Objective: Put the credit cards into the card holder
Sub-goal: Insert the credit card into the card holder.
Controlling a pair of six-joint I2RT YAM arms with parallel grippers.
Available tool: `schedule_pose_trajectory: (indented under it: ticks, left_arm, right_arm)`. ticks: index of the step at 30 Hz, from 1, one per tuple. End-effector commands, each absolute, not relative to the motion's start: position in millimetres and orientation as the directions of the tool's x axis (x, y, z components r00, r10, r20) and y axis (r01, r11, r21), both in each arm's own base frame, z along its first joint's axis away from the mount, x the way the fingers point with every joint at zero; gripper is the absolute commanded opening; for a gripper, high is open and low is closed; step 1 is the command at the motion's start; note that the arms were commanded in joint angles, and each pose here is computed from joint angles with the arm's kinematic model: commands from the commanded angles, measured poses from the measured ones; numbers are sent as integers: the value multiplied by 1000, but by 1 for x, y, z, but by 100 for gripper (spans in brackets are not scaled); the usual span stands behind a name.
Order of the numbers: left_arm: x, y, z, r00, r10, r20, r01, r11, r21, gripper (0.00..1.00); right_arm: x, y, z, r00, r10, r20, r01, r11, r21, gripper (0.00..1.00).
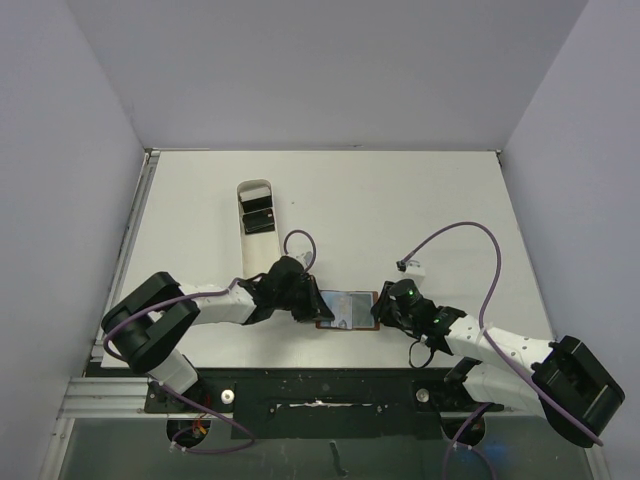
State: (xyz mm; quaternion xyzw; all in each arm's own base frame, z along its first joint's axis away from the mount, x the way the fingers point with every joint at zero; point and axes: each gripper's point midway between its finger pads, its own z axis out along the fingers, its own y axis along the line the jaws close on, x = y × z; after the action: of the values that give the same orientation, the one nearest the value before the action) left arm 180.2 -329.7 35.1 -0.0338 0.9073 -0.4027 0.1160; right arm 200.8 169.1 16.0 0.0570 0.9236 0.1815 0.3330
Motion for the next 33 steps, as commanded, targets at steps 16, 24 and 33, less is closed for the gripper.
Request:
schedule_pose_trajectory:
  ticks: [16, 24, 33]
  left_arm:
    - [195, -352, 56, -964, -172, -200, 51, 621, -782, 0]
    - [193, -345, 55, -964, -173, -201, 41, 650, -758, 0]
    - [191, -336, 60, -957, -194, -217, 31, 672, -740, 0]
  right_arm:
    - [201, 173, 20, -755, 218, -619, -34, 929, 369, 24]
    - [196, 180, 22, -767, 240, -595, -17, 919, 393, 23]
    - [191, 175, 16, -770, 232, -594, 2, 932, 361, 22]
